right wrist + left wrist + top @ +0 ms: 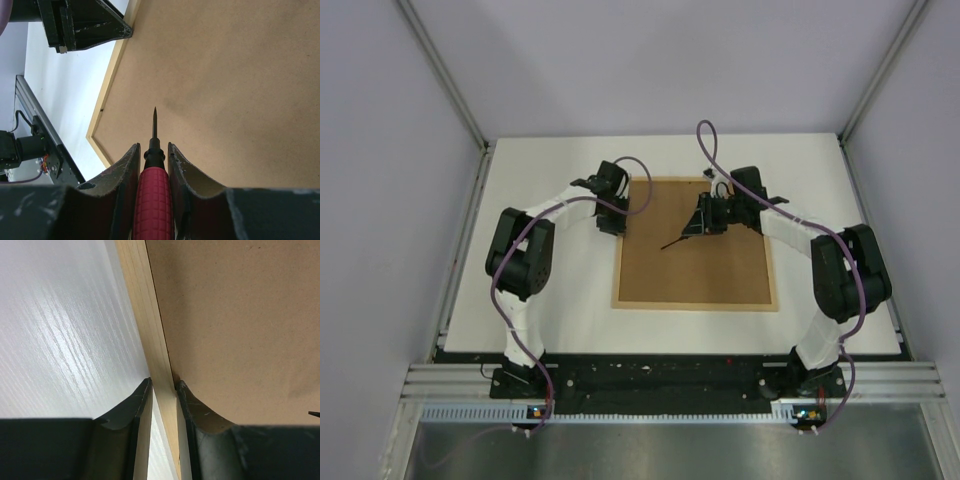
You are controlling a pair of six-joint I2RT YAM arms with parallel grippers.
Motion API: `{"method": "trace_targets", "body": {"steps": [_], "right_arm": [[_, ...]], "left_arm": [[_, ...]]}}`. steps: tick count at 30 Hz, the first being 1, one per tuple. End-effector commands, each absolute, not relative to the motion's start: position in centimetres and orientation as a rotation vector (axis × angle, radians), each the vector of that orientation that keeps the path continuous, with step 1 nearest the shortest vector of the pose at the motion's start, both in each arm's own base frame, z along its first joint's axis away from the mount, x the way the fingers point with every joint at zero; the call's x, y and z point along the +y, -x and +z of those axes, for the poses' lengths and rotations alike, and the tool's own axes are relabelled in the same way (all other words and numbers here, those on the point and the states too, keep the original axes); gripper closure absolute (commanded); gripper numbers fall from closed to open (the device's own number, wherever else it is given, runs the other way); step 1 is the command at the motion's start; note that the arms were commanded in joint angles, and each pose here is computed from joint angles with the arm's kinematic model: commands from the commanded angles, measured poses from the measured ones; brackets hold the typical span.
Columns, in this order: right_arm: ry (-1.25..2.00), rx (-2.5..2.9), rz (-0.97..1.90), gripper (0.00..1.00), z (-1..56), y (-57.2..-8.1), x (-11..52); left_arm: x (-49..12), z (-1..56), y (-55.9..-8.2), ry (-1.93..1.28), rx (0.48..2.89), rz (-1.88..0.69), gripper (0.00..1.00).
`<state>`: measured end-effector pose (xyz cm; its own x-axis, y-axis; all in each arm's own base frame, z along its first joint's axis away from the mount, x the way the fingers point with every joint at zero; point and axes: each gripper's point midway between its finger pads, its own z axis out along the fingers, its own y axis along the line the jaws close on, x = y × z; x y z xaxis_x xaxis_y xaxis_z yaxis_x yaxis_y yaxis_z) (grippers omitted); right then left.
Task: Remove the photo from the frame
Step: Adjust the photo frame at the center of the board.
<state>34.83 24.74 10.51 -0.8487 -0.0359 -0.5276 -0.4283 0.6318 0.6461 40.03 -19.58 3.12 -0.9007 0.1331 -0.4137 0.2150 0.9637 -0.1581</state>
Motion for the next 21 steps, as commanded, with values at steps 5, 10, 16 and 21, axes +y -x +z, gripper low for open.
{"method": "trace_targets", "body": {"steps": [5,10,16,21], "right_arm": [[0.412,2.273,1.126,1.0,13.4,-35.4,25.0],[0.394,2.283,1.126,1.0,13.0,-35.9,24.9],[0.375,2.305,1.149,1.0,12.7,-36.8,25.3],[0.35,2.286,1.175,1.0,13.7,-39.0,26.1]], "left_arm": [[-21.6,6.0,-39.8,-0.19,2.626,-0.528,1.0],[-21.1,6.9,-40.1,-0.049,2.537,-0.816,1.0],[-20.9,7.7,-39.9,0.036,2.47,-1.069,1.0],[-20.9,9.0,-40.6,0.076,2.408,-1.235,1.0]]}}
